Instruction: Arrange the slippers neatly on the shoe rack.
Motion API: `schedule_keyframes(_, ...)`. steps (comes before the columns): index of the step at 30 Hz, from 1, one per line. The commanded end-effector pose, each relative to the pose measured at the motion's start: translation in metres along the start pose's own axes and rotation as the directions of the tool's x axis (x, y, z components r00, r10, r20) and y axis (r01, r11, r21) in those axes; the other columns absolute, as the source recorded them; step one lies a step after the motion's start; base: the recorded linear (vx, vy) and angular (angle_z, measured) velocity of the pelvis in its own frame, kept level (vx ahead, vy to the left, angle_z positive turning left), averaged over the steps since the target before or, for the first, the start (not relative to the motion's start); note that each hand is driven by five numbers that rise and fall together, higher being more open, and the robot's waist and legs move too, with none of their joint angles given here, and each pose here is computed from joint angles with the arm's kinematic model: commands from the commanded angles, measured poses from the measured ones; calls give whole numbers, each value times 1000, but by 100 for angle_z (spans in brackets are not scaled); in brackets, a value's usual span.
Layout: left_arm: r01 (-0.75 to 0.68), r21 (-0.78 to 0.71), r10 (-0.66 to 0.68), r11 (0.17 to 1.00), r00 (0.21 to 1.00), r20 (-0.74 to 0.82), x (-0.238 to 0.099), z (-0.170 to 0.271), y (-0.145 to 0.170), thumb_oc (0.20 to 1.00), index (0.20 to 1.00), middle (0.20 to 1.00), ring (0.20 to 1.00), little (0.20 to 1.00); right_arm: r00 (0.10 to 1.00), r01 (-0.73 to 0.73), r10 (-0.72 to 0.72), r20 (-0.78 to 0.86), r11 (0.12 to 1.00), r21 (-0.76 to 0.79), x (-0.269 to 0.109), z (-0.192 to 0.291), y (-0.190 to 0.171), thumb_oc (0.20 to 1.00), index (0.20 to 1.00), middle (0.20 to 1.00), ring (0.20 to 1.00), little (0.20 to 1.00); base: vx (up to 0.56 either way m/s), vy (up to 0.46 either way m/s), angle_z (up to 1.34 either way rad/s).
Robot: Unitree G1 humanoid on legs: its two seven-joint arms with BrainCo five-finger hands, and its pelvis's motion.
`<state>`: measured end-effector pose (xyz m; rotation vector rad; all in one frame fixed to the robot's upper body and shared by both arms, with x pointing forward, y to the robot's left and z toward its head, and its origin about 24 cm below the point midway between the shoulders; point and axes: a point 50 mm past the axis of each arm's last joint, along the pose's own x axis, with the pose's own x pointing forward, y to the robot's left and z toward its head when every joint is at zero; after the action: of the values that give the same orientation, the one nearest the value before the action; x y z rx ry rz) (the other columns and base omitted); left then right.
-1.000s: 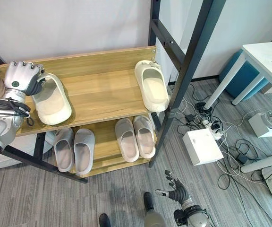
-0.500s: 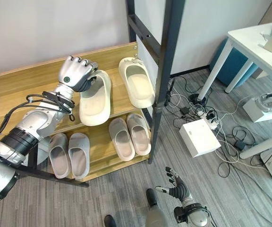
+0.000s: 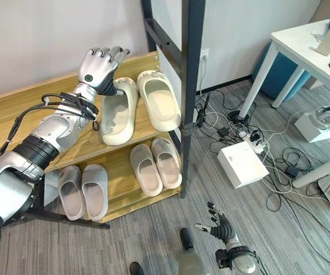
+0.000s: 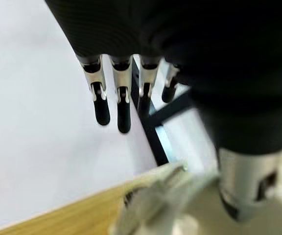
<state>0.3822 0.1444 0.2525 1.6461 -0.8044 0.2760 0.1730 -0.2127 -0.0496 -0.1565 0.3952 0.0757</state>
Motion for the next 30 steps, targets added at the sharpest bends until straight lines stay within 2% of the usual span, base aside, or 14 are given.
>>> schedule_keyframes(1,-82,2,81,997,993,-90,14,-21,24,1000,1000,1000,1000,1000,999,-17,14,46,998,57,0,7,8,1000,1000,1000,1000,1000,-21,2,26)
schedule_keyframes(6,-99,-72,93,992,992,-91,0,-17,22,1000,1000,1000,1000,1000,999,-23,20,43,998,64,2,7,13,1000,1000,1000,1000,1000,-10,4,18)
schedule_keyframes(9,-138,-235,116,962,988,-104,-22,-10,21,1000,1000,1000,1000,1000,999,-19,16,33,998,68,6,7,18,1000,1000,1000,1000,1000,-19,9,14)
schedule_keyframes(10,-135,-431,81,892,987,-141,-38,0,10,1000,1000,1000,1000,1000,999,-14,12,30,997,71,10,8,21,1000,1000,1000,1000,1000,-16,17,25)
schedule_keyframes(11,-130,-652,18,747,984,-175,-55,13,-4,1000,1000,1000,1000,1000,1000,-10,8,21,997,75,13,8,25,1000,1000,1000,1000,1000,-11,22,26)
schedule_keyframes(13,-131,-854,-84,503,976,-199,-71,27,-19,1000,1000,1000,1000,1000,1000,-15,14,11,997,72,17,9,29,1000,1000,1000,1000,1000,2,24,14)
schedule_keyframes(15,-148,-969,-184,200,965,-185,-83,42,-32,1000,1000,1000,1000,1000,1000,-12,11,11,998,68,23,13,29,1000,1000,1000,1000,1000,6,20,22)
schedule_keyframes(17,-150,-988,-274,-25,952,-137,-93,56,-43,1000,1000,1000,1000,1000,1000,-7,6,11,998,67,31,19,28,1000,1000,1000,1000,1000,5,14,11)
schedule_keyframes(18,-127,-977,-345,-173,937,-61,-103,69,-52,1000,1000,1000,1000,1000,1000,-14,13,15,998,65,41,27,29,1000,1000,1000,1000,1000,0,0,0)
schedule_keyframes(20,-103,-956,-380,-274,925,9,-106,80,-55,1000,1000,1000,1000,1000,999,-29,28,17,998,59,48,34,31,1000,1000,1000,1000,1000,0,0,0)
schedule_keyframes(21,-103,-956,-380,-274,925,9,-106,80,-55,1000,1000,1000,1000,1000,999,-29,28,17,998,59,48,34,31,1000,1000,1000,1000,1000,0,0,0)
schedule_keyframes(27,-91,-866,-425,-492,893,148,-97,124,-60,1000,1000,1000,1000,1000,998,-69,68,6,996,53,63,45,46,1000,1000,1000,1000,1000,5,0,1)
schedule_keyframes(30,-98,-843,-429,-529,888,166,-91,137,-60,1000,1000,1000,1000,1000,997,-71,71,5,996,60,68,49,51,1000,1000,1000,1000,1000,0,0,0)
